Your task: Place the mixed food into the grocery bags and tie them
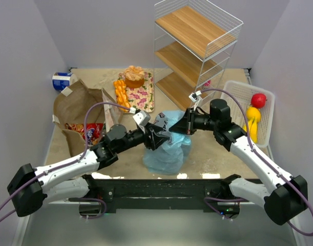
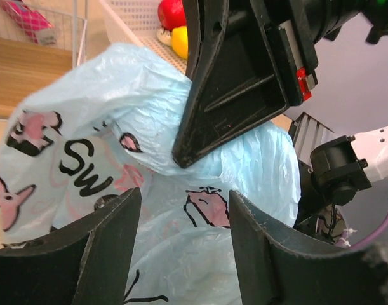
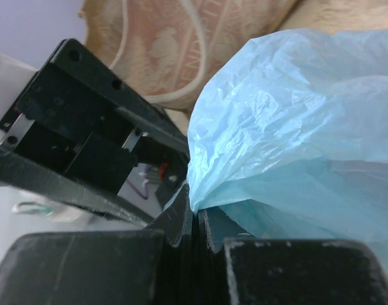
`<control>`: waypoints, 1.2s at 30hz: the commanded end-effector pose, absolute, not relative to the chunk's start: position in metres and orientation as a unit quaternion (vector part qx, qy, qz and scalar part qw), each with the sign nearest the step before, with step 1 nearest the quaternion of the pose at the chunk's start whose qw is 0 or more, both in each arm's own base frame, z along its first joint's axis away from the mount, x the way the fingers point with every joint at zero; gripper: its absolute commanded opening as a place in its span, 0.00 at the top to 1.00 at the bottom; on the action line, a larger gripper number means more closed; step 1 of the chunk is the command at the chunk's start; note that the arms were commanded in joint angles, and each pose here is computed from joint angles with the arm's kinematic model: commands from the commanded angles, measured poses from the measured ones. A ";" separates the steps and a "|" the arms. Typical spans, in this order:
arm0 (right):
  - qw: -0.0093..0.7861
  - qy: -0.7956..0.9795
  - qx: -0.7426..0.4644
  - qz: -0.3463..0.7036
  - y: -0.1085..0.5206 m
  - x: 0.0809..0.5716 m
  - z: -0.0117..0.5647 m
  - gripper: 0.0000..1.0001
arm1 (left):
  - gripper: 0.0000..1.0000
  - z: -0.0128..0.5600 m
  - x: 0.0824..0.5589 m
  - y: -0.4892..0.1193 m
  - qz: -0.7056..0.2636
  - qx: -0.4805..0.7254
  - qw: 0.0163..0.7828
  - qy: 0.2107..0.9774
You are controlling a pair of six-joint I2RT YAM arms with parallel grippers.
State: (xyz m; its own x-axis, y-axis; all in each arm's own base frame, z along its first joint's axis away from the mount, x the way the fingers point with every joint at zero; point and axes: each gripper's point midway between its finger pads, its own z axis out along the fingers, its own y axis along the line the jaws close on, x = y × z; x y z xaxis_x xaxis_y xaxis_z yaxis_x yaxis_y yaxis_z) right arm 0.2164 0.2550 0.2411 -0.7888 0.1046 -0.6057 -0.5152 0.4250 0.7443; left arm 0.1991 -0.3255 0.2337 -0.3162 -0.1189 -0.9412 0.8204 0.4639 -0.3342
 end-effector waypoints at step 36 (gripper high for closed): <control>0.169 0.713 -0.110 0.671 0.268 0.175 0.281 1.00 | 0.45 0.284 0.182 -0.334 -0.570 0.339 0.553 0.505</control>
